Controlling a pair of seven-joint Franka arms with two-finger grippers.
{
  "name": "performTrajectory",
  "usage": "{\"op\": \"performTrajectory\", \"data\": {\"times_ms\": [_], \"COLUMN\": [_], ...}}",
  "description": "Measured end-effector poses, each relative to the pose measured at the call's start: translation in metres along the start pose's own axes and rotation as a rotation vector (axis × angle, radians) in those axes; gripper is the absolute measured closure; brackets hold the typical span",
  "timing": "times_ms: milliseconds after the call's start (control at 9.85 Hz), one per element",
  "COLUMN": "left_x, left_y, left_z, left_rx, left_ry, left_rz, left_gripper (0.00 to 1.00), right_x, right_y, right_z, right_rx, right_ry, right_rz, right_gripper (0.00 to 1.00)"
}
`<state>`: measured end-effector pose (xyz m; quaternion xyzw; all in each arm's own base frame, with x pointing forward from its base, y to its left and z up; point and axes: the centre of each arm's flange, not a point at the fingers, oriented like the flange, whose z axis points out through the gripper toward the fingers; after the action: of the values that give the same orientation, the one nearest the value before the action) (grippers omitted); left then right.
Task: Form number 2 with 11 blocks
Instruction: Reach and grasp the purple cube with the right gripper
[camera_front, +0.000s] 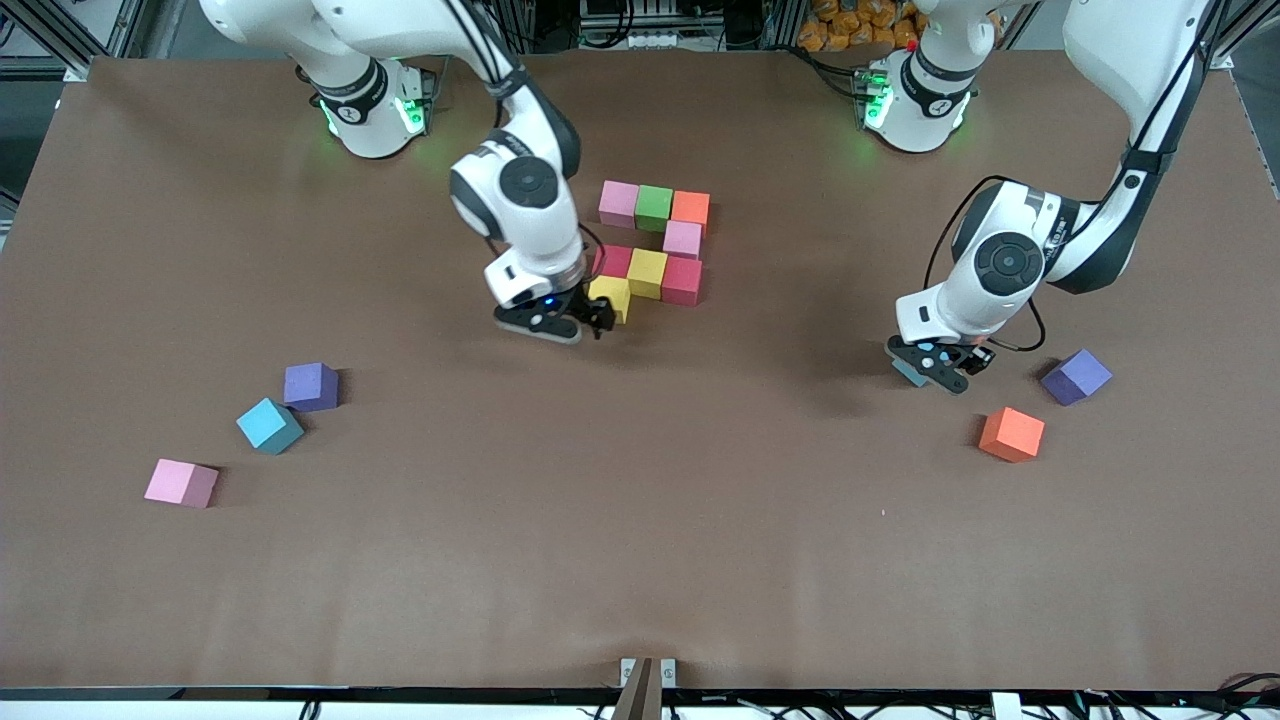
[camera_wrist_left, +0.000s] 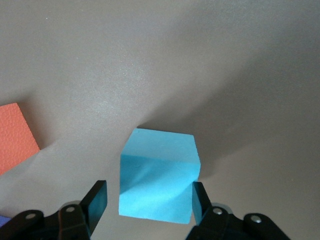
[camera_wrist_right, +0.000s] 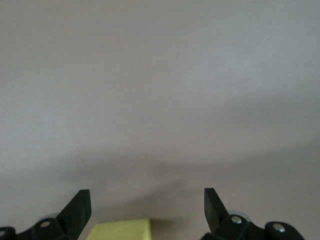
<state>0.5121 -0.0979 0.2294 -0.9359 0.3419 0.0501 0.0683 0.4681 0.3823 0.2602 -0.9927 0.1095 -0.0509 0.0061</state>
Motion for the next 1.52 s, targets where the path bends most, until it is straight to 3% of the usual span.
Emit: {"op": "performTrajectory", "data": {"times_ms": [507, 913, 1218, 1522], "left_x": [0.000, -0.001, -0.002, -0.003], "left_y": [0.000, 0.001, 0.003, 0.004], "left_z": [-0.003, -0.003, -0.001, 0.000], "left_rx": [0.005, 0.005, 0.003, 0.001], "left_ry": [0.004, 0.002, -0.002, -0.006], "left_rz": [0.001, 0.001, 0.003, 0.004], "left_gripper": [0.23, 0.23, 0.23, 0.23], "right_x": [0.096, 0.143, 0.168, 0.179], "right_y": [0.105, 0.205, 0.289, 0.358], "right_z": [-0.037, -0.046, -0.043, -0.028], "right_rx": [-0.053, -0.070, -0.063, -0.001], "right_ry": [-0.043, -0.088, -0.117, -0.150], "right_rz": [-0.298, -0.418, -0.513, -0.558], "right_gripper": [0.00, 0.00, 0.00, 0.00]}}
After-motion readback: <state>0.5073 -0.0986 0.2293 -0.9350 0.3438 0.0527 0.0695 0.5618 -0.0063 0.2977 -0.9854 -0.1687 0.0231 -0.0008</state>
